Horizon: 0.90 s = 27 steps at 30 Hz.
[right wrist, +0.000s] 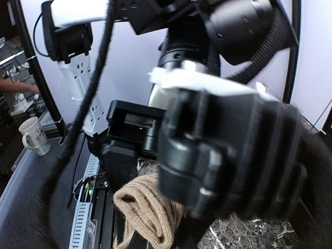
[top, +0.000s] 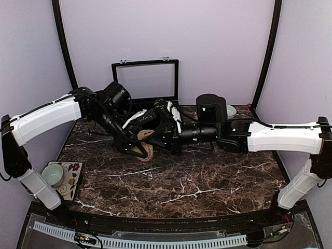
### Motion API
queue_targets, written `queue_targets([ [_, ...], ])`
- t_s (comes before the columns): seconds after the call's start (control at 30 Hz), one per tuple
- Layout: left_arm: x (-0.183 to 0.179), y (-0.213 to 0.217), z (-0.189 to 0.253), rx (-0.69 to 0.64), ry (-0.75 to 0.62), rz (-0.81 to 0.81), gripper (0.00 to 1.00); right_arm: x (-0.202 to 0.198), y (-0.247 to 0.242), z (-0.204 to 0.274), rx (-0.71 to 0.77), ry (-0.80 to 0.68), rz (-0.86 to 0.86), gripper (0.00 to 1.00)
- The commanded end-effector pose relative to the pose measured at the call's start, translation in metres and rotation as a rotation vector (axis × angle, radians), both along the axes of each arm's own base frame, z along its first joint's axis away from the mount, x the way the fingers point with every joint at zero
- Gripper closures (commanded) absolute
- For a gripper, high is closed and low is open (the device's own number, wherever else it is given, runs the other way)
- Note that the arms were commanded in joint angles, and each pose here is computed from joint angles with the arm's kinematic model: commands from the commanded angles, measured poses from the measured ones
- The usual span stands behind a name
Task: Roll the socks
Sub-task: Roll the sock.
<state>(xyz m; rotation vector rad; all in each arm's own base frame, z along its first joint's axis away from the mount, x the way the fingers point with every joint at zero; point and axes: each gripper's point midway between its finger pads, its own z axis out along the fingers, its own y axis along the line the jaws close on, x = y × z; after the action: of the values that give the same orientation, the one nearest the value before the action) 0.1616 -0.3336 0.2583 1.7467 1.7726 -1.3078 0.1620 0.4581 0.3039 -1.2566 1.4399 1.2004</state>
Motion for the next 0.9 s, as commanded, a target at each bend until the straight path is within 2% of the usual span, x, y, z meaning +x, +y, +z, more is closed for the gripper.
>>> queue_targets([
  [0.0,0.036,0.002,0.01,0.028,-0.284,0.163,0.41,0.024,0.003,0.017,0.115,0.027,-0.196,1.0],
  [0.17,0.046,0.006,-0.005,0.088,-0.409,0.194,0.41,0.036,0.012,0.021,0.17,0.051,-0.339,1.0],
  [0.3,0.042,0.01,-0.022,0.134,-0.467,0.176,0.44,0.041,0.017,0.024,0.196,0.07,-0.417,1.0],
  [0.5,0.05,0.018,-0.028,0.176,-0.55,0.215,0.53,0.041,0.015,0.035,0.289,0.145,-0.427,1.0],
  [0.6,0.059,0.021,-0.026,0.192,-0.589,0.255,0.58,0.042,0.019,0.024,0.297,0.185,-0.427,1.0],
  [0.73,0.076,0.025,-0.026,0.227,-0.642,0.326,0.78,0.035,0.025,0.022,0.317,0.247,-0.381,1.0],
  [0.87,0.072,0.023,-0.019,0.212,-0.622,0.317,0.93,0.029,0.029,0.015,0.3,0.277,-0.354,1.0],
])
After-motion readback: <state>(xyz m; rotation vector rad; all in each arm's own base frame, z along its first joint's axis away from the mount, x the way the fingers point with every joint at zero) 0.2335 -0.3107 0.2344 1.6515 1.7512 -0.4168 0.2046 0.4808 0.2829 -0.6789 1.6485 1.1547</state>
